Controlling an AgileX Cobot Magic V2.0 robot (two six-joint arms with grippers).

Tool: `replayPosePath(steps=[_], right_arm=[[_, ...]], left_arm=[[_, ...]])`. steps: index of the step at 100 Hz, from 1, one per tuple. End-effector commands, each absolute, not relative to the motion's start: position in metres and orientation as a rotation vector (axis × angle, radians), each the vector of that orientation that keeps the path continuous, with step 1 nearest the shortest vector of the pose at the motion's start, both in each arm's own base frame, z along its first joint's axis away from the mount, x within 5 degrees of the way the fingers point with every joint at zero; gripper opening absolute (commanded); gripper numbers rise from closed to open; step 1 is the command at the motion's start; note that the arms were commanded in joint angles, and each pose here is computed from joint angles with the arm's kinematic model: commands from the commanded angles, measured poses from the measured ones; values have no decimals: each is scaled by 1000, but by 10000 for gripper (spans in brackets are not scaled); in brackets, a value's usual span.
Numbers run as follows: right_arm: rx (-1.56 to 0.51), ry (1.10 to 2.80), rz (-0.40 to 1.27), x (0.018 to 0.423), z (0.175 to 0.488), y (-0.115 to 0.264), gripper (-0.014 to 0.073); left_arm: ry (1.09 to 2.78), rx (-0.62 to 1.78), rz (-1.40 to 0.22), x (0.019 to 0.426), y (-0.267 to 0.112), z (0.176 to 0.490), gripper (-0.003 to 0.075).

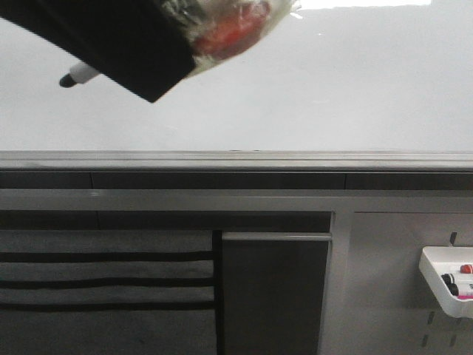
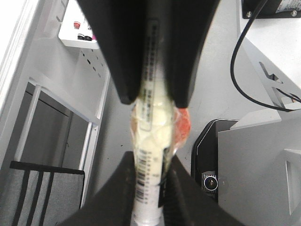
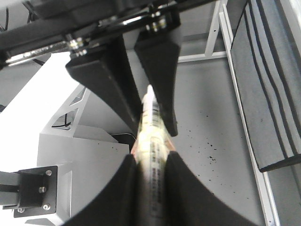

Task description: Write number 3 on whiteboard

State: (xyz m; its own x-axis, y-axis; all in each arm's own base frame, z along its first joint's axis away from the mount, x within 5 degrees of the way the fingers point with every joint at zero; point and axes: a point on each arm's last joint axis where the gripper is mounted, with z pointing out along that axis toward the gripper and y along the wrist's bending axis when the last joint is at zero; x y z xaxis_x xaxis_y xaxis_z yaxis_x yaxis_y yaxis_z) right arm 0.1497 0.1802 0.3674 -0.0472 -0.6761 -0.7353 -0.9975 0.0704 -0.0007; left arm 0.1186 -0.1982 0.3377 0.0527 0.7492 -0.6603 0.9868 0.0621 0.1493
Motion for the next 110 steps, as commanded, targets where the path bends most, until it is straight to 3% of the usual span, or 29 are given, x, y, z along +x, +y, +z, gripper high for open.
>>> replayPosePath(steps=[1, 16, 36, 43, 72, 83, 99, 110], right_arm=[[-1639, 1724, 736, 147, 382, 179, 18], [-1643, 1725, 732, 147, 382, 179, 3], [-1643, 1725, 725, 147, 381, 179, 3], [-1633, 1731, 696, 149, 381, 178, 3], [-1397, 1829, 401, 153, 396, 152, 3], [-1262, 1872, 287, 149, 406, 133, 3], [-1038, 1939, 224, 146, 406, 103, 3], [-873, 2008, 225, 147, 388, 86, 3]], left_arm=[[1678, 1654, -546, 116, -199, 357, -18], [1675, 1649, -546, 117, -199, 358, 10], [1655, 1627, -523, 120, -200, 359, 279], [1651, 1620, -495, 123, -199, 359, 332], [1625, 1442, -380, 130, -163, 384, 338], [1698, 1273, -378, 132, -141, 394, 338], [1784, 1088, -339, 133, -111, 392, 338], [1837, 982, -299, 131, -93, 383, 338]])
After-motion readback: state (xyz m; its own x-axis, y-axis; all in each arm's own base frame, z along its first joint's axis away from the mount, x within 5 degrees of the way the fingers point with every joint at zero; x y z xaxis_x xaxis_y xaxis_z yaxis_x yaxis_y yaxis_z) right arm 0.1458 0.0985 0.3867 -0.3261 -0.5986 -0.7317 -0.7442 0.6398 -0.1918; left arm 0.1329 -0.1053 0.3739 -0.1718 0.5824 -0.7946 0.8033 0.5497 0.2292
